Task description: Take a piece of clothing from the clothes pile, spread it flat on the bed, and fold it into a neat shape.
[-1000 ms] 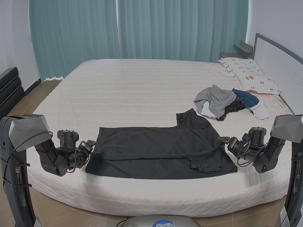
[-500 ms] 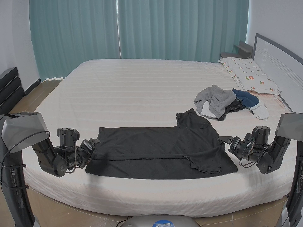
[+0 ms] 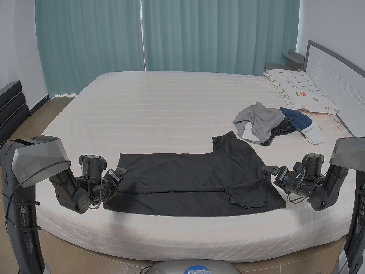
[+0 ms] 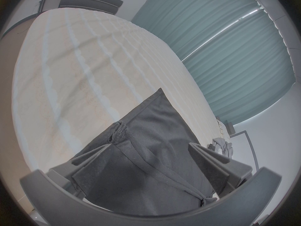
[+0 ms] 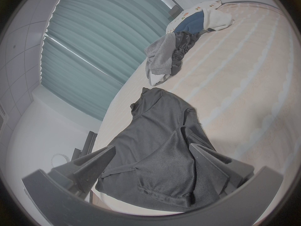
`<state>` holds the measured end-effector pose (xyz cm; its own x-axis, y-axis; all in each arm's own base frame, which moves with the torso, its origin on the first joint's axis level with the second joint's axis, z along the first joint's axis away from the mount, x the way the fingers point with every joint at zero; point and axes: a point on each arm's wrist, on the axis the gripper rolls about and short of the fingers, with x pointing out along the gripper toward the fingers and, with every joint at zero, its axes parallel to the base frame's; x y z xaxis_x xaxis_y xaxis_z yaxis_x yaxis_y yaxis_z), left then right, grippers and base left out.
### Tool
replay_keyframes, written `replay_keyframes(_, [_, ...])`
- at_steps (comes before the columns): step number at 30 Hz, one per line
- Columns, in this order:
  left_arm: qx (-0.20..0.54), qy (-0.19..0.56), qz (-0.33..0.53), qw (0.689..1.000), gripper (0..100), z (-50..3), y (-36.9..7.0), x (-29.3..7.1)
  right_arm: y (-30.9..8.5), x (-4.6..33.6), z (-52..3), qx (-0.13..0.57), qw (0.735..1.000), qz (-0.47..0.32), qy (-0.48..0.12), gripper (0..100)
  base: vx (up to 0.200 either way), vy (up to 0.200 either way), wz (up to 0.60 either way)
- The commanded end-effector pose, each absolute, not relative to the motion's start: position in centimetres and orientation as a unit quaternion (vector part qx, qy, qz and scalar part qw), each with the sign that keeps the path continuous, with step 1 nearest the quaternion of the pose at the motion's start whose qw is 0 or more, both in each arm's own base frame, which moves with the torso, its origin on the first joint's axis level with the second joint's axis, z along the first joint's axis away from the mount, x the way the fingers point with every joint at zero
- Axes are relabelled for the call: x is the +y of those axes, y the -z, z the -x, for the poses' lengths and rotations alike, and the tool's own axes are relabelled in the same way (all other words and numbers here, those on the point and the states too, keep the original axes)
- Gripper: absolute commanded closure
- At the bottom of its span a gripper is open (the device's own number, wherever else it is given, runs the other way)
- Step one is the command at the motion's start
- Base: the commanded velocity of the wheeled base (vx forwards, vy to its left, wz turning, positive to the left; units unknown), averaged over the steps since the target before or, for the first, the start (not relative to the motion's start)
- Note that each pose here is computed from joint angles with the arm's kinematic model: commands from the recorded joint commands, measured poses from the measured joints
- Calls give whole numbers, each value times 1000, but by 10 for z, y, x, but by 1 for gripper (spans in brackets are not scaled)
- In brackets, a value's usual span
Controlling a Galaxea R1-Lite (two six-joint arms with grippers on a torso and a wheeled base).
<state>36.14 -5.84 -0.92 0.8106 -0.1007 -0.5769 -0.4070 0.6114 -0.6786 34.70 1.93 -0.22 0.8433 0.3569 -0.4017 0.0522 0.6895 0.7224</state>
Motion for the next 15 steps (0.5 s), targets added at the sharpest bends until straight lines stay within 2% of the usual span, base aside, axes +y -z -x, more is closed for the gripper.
replay_keyframes(1, [298,-94,428,848,0,-365,17,-61,4,20,-346,270,879,-385,-86,0,0,0,0])
replay_keyframes(9, [275,-110,405,865,0,-384,26,-67,10,20,-347,275,878,-384,-84,0,0,0,0])
replay_keyframes(15, [216,-117,486,838,0,-408,10,-58,10,19,-347,275,877,-385,-83,0,0,0,0])
